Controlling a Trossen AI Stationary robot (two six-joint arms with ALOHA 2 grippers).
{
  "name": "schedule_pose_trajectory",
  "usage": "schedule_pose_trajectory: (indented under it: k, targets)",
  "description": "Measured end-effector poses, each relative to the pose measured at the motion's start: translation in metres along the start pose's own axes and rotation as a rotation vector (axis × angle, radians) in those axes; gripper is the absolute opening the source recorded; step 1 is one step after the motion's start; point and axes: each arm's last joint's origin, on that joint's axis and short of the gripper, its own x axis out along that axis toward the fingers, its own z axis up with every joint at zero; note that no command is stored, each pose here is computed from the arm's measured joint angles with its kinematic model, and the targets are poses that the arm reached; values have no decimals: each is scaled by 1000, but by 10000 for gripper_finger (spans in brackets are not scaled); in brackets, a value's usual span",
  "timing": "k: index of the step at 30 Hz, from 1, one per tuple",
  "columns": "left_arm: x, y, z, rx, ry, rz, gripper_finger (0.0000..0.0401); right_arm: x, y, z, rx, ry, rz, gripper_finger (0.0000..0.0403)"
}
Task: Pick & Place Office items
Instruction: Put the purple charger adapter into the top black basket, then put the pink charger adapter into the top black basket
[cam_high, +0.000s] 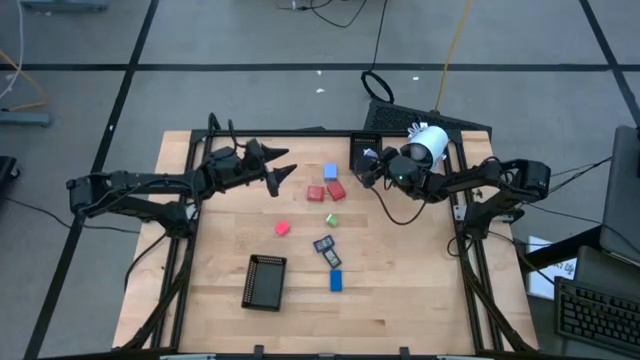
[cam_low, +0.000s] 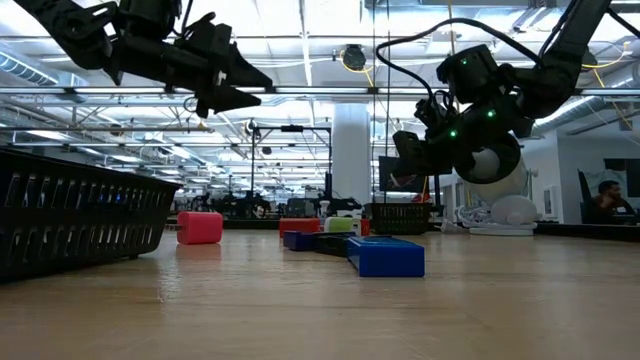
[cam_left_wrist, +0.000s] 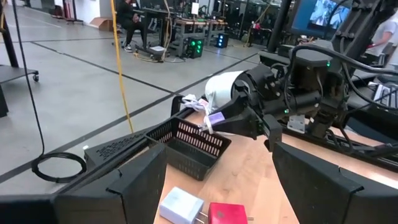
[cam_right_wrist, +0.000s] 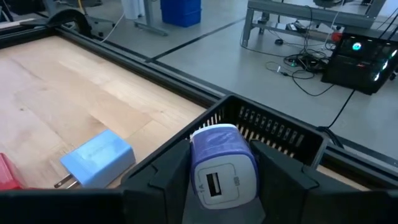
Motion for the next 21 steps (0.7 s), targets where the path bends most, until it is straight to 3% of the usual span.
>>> schedule_pose_trajectory:
  k: [21]
  targets:
    - [0, -2, -2, 4, 23, -4, 296, -3, 2, 4, -51, -27, 20, 224]
